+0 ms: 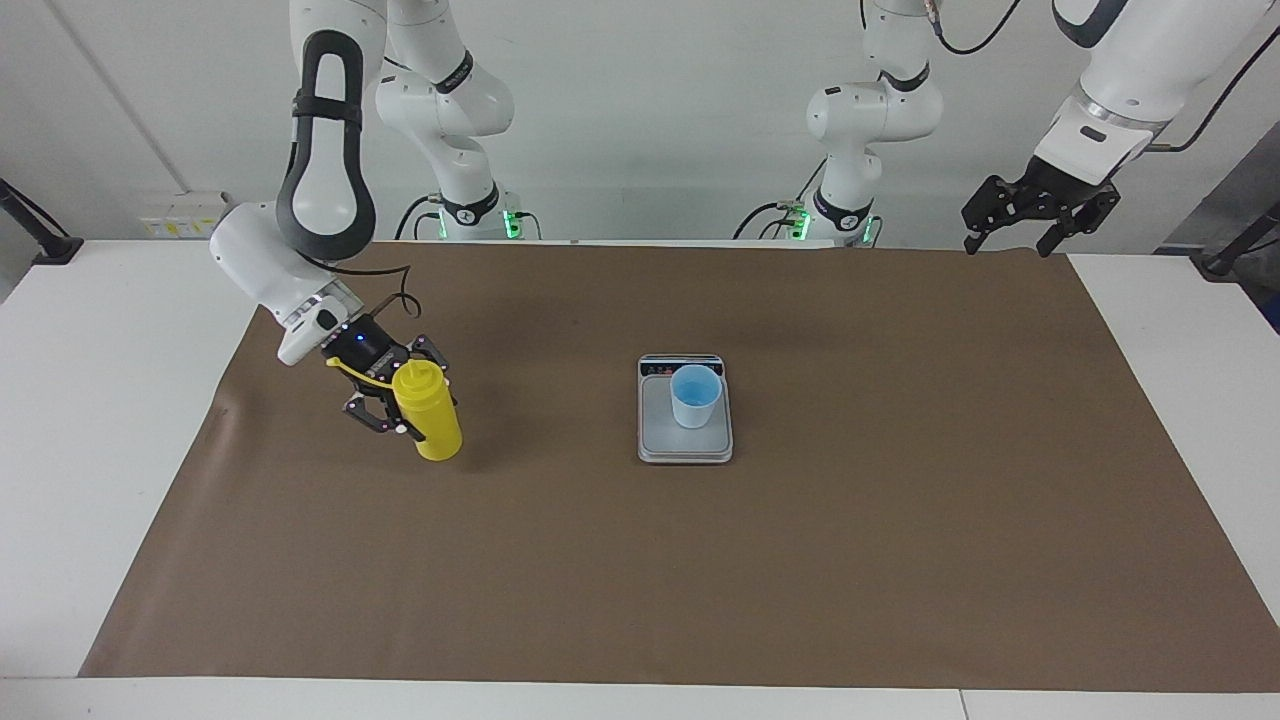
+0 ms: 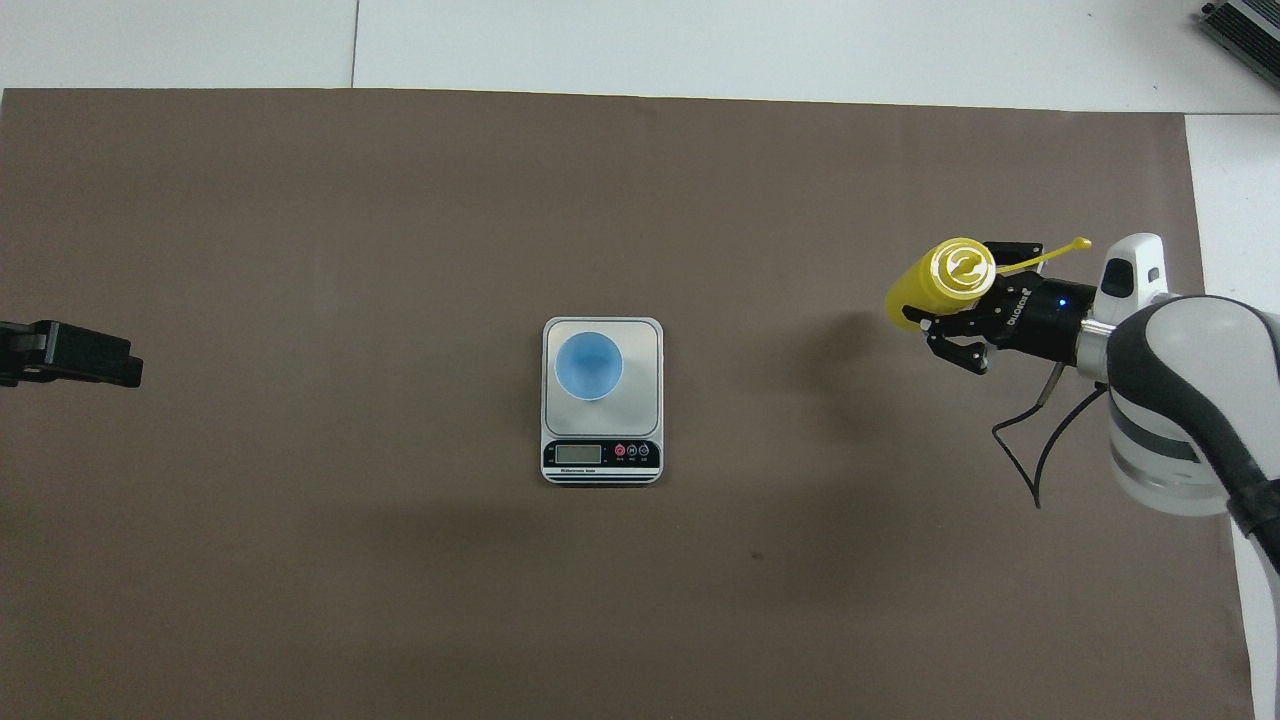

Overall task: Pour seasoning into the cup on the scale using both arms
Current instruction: 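Lift the yellow bottle with the right gripper toward the blue cup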

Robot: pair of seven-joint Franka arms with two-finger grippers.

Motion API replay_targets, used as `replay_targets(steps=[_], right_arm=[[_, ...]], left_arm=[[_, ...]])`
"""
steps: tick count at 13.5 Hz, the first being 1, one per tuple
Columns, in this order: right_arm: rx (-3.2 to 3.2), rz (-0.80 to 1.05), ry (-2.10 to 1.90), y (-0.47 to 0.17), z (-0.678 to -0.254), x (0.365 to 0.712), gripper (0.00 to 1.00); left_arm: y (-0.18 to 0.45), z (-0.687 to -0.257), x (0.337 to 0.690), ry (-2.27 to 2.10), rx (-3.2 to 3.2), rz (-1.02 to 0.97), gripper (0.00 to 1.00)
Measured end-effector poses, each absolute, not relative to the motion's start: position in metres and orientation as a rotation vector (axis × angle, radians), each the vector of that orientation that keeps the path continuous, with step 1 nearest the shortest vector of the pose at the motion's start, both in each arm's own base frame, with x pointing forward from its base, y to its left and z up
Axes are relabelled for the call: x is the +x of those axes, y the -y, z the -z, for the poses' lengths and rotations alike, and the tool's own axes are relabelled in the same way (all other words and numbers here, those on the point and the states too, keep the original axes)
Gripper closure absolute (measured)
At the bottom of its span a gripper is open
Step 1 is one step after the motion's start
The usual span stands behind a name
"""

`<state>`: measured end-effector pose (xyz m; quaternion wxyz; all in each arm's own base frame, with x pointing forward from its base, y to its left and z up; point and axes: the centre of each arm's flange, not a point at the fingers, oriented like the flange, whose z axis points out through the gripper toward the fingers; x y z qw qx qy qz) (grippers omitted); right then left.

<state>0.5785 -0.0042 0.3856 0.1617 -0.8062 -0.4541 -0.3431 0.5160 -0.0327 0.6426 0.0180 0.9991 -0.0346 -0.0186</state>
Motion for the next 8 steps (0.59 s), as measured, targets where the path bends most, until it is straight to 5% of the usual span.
replay_targets(steps=[8], right_arm=[[-2.47, 0.818, 1.459, -0.134, -0.427, 0.589, 0.36]], left_arm=[[0.046, -0.643, 0.514, 0.155, 3.144, 0.069, 0.0]])
